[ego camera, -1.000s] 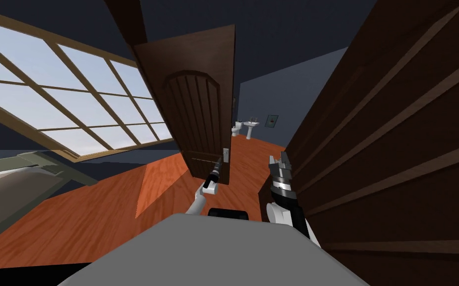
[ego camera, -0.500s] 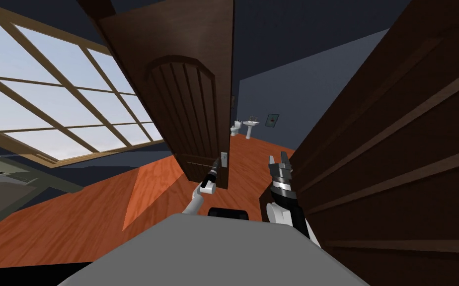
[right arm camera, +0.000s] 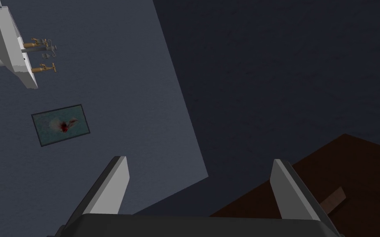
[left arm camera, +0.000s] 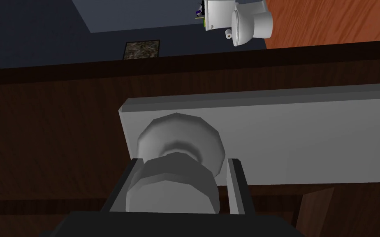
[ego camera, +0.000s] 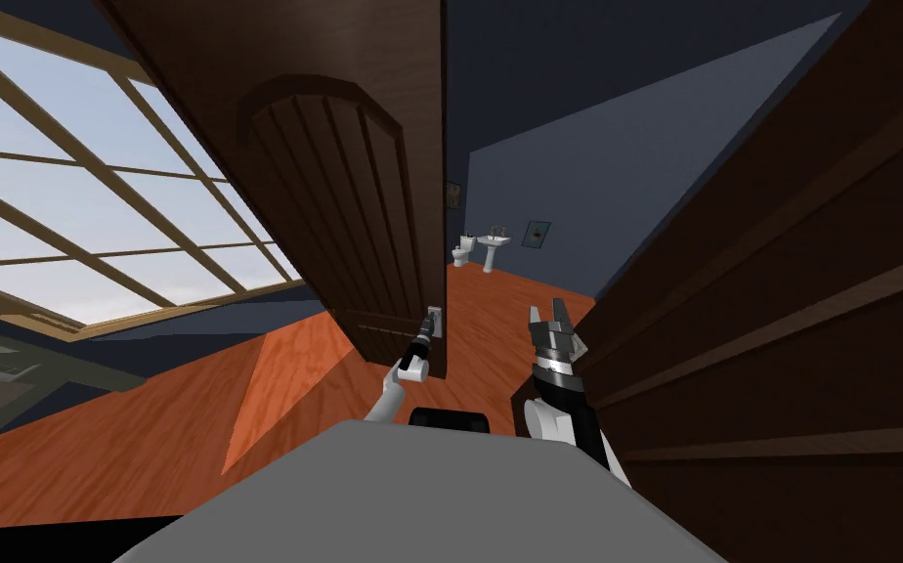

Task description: Push the door open

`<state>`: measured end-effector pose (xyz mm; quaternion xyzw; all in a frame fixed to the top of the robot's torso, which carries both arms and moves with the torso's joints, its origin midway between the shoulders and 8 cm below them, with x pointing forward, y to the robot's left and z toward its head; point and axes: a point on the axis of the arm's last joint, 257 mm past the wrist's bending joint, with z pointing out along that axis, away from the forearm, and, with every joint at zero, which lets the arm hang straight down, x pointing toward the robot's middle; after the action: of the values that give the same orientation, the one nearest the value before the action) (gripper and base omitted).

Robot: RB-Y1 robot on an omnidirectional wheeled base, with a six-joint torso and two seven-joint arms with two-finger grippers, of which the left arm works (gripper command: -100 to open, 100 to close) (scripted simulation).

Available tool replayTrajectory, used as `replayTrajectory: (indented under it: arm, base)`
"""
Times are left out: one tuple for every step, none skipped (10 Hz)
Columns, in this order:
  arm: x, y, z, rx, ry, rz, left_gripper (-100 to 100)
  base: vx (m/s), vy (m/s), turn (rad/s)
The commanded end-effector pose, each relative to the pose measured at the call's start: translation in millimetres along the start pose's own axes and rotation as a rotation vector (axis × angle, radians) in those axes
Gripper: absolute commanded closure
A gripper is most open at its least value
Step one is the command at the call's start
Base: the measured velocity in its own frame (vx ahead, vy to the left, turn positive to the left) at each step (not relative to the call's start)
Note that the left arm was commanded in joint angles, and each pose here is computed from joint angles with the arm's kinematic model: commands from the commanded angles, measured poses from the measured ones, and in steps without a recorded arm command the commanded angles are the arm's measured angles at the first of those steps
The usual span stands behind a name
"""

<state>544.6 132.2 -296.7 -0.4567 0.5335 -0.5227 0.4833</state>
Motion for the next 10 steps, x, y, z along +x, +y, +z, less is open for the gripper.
replayTrajectory:
  arm:
    - [-0.7,1.7,-0.7,-0.003,0.0,0.001,100]
    - [-0.7,1.7,-0.7,-0.003,0.0,0.001,100]
    - [-0.7,1.7,-0.7,-0.003,0.0,0.001,100]
    - [-0.7,1.7,-0.7,-0.003,0.0,0.001,100]
    - [-0.7,1.7,-0.7,-0.003,0.0,0.001,100]
    - [5.0,4.1,-3.3,-0.008,0.016,0.014,100]
    - [8.8,4.2,-4.6,-0.007,0.026,0.021,100]
    - [14.3,4.4,-6.3,-0.007,0.038,0.027,100]
    - [17.5,4.5,-7.2,-0.007,0.044,0.03,100]
    - [24.9,4.7,-9.4,-0.006,0.059,0.036,100]
  base:
    - [-0.03,0.016,-0.01]
    - [-0.029,0.012,-0.009]
    - [-0.019,0.006,0.0]
    - [-0.011,0.001,0.003]
    - [0.0,0.0,0.0]
    - [0.06,-0.006,0.176]
    - [0.138,-0.03,0.238]
    - [0.169,-0.075,0.237]
    - [0.15,-0.048,0.149]
    - [0.142,-0.017,0.191]
